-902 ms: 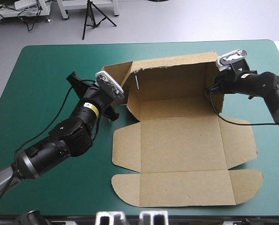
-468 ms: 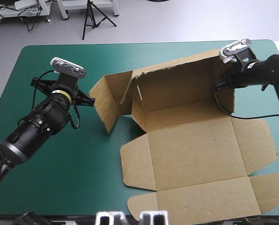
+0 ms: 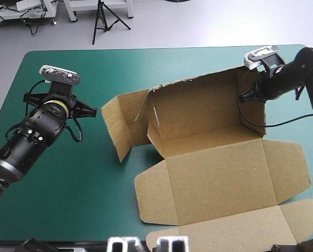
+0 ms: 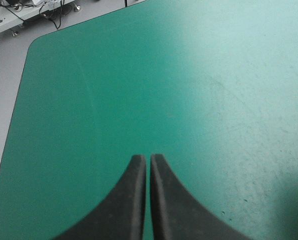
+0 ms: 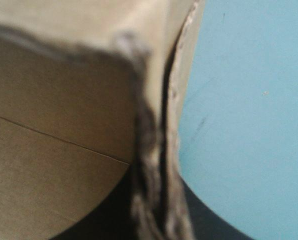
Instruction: Fold the box
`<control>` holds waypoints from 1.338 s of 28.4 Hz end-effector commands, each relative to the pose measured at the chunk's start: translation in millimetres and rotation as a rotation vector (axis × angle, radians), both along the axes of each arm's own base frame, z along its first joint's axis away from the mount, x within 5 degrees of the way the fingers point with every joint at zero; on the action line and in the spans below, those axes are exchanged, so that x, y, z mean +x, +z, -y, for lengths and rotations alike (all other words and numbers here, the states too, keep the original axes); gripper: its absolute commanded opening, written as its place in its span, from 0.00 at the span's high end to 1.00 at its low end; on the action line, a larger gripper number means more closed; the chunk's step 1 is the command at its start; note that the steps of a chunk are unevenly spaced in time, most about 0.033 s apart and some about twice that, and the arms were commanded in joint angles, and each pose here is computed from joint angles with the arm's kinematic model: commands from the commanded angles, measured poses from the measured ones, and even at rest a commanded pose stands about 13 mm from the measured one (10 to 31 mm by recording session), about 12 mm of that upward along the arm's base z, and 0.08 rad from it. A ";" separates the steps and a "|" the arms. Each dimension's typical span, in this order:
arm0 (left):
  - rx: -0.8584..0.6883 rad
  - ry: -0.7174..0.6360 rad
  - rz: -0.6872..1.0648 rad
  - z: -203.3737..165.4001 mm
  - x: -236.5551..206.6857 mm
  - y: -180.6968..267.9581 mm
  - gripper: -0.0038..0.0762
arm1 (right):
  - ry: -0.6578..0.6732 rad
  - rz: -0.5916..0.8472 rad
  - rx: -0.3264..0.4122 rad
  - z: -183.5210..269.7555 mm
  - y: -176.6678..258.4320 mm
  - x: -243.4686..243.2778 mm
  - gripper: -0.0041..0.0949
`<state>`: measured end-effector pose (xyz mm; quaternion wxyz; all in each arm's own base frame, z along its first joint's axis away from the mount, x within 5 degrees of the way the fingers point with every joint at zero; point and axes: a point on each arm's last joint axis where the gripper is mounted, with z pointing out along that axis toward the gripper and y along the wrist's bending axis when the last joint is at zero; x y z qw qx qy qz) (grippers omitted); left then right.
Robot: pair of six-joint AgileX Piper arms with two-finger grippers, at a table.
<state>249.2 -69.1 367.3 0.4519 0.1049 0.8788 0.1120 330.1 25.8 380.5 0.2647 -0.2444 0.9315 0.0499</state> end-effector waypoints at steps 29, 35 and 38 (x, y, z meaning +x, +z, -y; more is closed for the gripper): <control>-0.112 -0.073 0.080 7.6 -3.7 18.6 0.93 | 0.028 0.069 0.145 -10.4 26.7 41.6 0.28; -0.116 -0.082 0.091 8.4 -3.2 19.5 0.93 | -0.041 0.142 0.045 0.6 50.9 27.6 0.27; -0.119 -0.087 0.099 9.0 -2.9 20.1 0.93 | -0.083 0.151 0.016 5.0 55.1 23.2 0.27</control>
